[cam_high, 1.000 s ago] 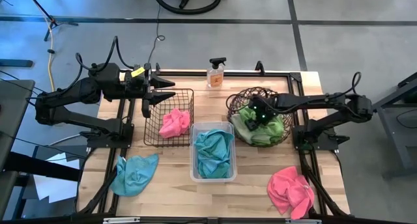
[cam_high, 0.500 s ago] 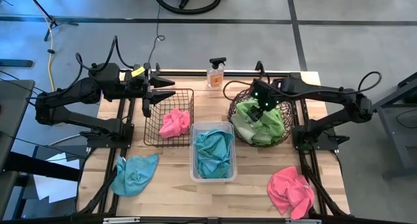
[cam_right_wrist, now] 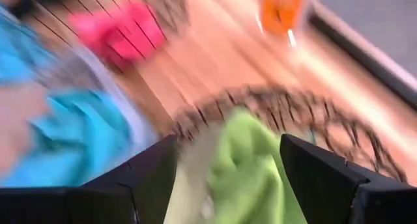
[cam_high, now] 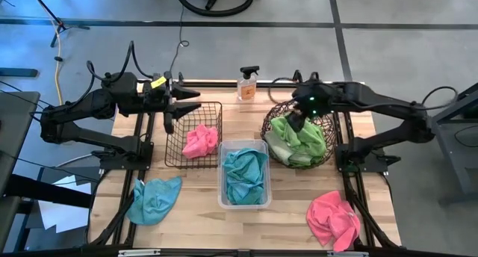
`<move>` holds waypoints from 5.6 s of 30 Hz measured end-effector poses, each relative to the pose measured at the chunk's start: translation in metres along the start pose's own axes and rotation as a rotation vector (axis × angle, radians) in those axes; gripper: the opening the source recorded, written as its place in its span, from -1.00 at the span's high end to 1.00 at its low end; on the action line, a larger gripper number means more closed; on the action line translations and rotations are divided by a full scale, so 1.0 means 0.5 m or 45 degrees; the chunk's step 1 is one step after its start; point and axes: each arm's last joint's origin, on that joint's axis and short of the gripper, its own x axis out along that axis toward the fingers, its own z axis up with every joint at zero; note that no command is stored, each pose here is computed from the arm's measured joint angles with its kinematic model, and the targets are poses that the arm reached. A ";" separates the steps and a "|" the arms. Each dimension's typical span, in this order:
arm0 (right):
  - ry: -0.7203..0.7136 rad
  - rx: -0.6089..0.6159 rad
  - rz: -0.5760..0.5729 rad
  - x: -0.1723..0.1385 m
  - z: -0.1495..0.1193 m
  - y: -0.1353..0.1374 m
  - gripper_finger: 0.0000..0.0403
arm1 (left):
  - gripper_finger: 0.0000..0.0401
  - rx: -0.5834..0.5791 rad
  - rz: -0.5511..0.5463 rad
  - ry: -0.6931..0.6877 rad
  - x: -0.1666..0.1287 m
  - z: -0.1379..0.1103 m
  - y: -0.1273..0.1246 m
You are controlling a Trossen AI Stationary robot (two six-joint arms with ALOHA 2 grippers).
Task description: Sort microfiber towel by color & place in baskets
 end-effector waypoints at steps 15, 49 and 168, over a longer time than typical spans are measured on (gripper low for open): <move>-0.851 -0.337 0.563 -0.087 0.086 0.091 -0.33 | 0.19 -0.001 0.041 -0.007 0.000 0.001 0.002; -0.812 -0.357 0.623 -0.058 0.095 0.108 -0.33 | 0.19 -0.555 -0.478 0.719 -0.031 -0.089 -0.124; -0.649 -0.290 0.757 -0.049 0.084 0.106 -0.33 | 1.00 -0.136 -0.153 0.013 0.092 -0.077 -0.075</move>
